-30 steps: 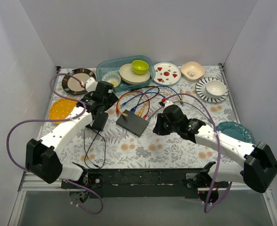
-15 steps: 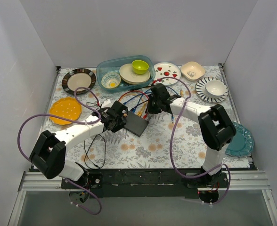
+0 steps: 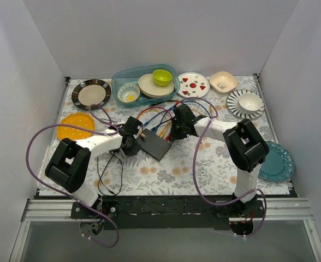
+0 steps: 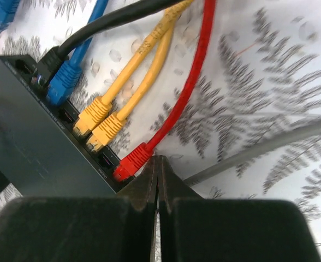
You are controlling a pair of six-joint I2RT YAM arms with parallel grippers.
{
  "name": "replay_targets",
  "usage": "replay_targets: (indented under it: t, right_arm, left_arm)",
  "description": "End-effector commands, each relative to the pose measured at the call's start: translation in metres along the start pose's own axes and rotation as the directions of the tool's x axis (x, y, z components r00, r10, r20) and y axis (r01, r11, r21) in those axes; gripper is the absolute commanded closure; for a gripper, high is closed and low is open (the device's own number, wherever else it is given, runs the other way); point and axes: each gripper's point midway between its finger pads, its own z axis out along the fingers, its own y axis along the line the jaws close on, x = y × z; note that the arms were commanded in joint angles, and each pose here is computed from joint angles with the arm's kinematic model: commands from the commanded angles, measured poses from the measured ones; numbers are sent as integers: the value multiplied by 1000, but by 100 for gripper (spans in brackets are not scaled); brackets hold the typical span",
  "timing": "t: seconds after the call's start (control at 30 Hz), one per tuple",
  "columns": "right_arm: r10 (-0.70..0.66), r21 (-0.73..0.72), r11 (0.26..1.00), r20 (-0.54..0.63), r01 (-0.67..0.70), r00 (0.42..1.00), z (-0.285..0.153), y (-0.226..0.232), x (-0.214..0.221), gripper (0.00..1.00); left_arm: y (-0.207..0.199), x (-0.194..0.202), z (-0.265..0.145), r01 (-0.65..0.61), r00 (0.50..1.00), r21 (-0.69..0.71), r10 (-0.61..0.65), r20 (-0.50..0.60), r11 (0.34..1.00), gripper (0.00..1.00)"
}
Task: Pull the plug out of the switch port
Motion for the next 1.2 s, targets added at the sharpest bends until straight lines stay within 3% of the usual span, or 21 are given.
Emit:
replay_targets:
  t: [0.0, 0.17, 0.37, 0.47, 0.6, 0.63, 0.77, 0.9, 1.17]
  right_arm:
    - [-95, -42, 995, -139, 90, 986, -12, 12, 61, 99]
    - [-127, -86, 990, -205, 112, 970, -32, 24, 116, 99]
    - [-147, -147, 982, -225, 115, 963, -50, 40, 140, 99]
    - [-172, -108, 982, -202, 153, 964, -60, 40, 128, 99]
    - [-198, 38, 979, -20, 199, 980, -90, 35, 68, 99]
    - [-199, 35, 980, 50, 198, 979, -105, 45, 44, 99]
    - [-187, 49, 982, 201, 181, 961, -128, 52, -16, 99]
    - [-120, 30, 993, 234, 116, 965, -116, 42, -66, 99]
    - [-83, 0, 996, 186, 84, 979, -38, 37, -123, 99]
  left_arm:
    - [-25, 2, 8, -100, 993, 75, 104, -59, 992, 89]
    - [-52, 4, 15, -147, 983, 166, 163, -88, 975, 86]
    - [-90, -10, 14, -186, 976, 255, 208, -62, 949, 80]
    - [-104, -34, 14, -176, 983, 240, 185, -16, 955, 79]
    - [-96, -79, -1, -109, 992, 169, 95, 85, 980, 76]
    - [-90, -99, -17, -77, 987, 160, 53, 152, 984, 75]
    - [-77, -112, -55, -52, 975, 183, 10, 224, 982, 71]
    - [-63, -74, -67, -21, 991, 249, -12, 131, 968, 72]
    - [-62, 45, -81, -142, 983, 396, 177, -54, 907, 93]
